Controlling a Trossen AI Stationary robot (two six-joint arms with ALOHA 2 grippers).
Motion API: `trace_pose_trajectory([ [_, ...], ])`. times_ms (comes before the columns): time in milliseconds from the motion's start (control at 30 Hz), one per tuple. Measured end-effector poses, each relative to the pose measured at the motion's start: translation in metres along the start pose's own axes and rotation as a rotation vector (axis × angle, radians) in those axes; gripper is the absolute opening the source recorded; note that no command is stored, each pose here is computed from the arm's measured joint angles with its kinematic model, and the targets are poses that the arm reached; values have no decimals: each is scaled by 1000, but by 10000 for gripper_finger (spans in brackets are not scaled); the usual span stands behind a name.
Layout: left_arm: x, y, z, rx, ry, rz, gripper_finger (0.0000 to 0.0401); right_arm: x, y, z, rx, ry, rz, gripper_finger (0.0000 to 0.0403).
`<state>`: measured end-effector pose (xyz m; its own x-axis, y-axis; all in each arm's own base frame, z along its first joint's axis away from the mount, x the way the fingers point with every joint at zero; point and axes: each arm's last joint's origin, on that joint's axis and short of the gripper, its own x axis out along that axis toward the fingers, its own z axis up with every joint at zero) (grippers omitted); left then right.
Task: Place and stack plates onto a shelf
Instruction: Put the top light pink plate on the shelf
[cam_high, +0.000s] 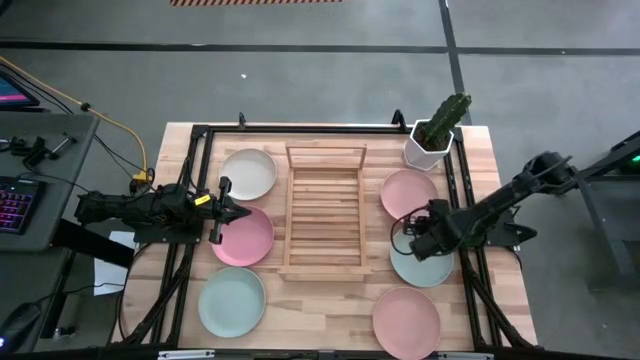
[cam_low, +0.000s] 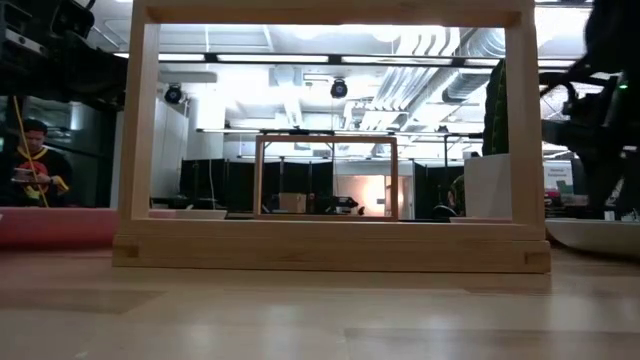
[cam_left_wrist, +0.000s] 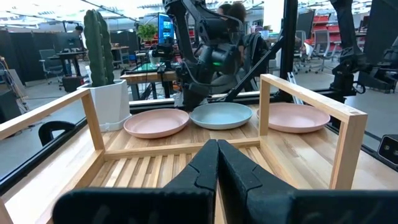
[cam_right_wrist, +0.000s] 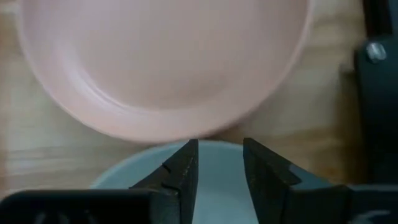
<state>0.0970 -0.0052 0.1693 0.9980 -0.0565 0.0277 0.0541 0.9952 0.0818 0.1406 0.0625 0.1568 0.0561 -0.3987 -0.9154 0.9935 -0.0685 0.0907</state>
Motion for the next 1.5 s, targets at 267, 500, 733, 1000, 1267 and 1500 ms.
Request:
trace_pose_trajectory([
  [267,0,0,0,0,0,0,1,6,-2,-4,83,-133,-19,101],
  [500,0,0,0,0,0,0,1,23,5,-2,106,-202,-131,101],
  [733,0,0,0,0,0,0,1,34,9,1,126,-236,-202,100],
  [1000,0,0,0,0,0,0,1,43,12,4,140,-258,-260,100],
  [1267,0,0,0,0,0,0,1,47,14,7,138,-252,-293,90],
  [1500,0,0,0,0,0,0,1,49,15,10,143,-286,-275,7],
])
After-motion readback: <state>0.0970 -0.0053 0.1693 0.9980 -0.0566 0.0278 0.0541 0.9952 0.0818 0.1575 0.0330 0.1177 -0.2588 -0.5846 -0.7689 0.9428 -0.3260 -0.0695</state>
